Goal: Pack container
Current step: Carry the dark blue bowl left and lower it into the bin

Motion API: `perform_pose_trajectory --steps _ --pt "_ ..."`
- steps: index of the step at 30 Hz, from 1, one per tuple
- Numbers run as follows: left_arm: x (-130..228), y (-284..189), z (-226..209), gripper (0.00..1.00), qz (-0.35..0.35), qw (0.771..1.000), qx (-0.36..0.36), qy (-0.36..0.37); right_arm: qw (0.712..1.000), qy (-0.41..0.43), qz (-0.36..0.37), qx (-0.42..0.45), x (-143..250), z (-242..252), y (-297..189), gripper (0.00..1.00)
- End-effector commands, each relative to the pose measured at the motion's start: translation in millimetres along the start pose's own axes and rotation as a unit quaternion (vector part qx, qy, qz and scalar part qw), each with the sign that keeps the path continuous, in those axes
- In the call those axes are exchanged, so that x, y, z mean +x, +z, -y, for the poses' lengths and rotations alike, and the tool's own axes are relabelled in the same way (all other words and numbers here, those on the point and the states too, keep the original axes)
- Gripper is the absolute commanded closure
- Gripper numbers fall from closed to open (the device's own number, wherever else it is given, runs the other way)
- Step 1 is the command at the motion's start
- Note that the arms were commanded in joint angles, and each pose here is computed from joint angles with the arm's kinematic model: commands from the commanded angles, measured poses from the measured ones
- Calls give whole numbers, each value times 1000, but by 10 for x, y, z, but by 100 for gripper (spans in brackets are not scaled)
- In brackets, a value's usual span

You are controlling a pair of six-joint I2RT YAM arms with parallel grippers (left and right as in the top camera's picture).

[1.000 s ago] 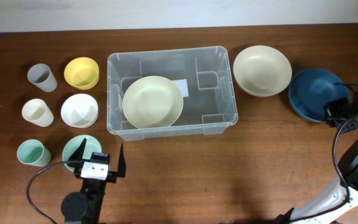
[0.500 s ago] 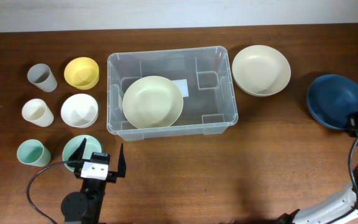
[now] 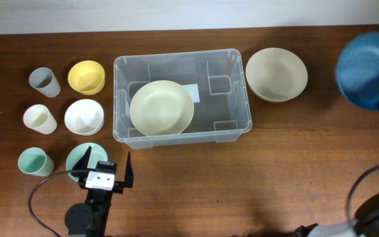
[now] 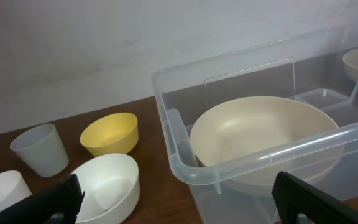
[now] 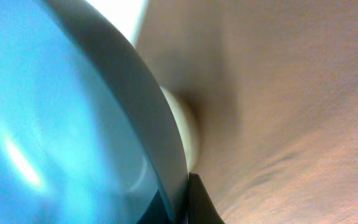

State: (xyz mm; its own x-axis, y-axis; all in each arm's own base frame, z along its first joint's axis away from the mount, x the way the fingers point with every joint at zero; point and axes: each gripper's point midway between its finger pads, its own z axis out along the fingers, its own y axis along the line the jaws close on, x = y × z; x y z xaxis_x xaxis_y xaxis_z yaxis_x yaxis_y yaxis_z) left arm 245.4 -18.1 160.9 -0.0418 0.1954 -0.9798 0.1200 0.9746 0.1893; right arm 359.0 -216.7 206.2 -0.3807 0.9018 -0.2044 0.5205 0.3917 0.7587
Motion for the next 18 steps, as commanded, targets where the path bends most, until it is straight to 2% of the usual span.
perform_pose_trajectory --steps 1,8,14,18 --pt "17 -2 -14 0 -2 1000 -4 4 991 -113 -30 -71 501 -835 -148 96" --pt "17 -2 -14 0 -2 1000 -3 4 955 -248 -138 -81 1745 -1533 225 96" --pt "17 -2 -14 0 -2 1000 -4 4 931 -309 -195 -28 2691 -1669 672 96" --pt "17 -2 -13 0 -2 1000 -3 4 910 -334 -242 -41 3291 -1774 912 96"
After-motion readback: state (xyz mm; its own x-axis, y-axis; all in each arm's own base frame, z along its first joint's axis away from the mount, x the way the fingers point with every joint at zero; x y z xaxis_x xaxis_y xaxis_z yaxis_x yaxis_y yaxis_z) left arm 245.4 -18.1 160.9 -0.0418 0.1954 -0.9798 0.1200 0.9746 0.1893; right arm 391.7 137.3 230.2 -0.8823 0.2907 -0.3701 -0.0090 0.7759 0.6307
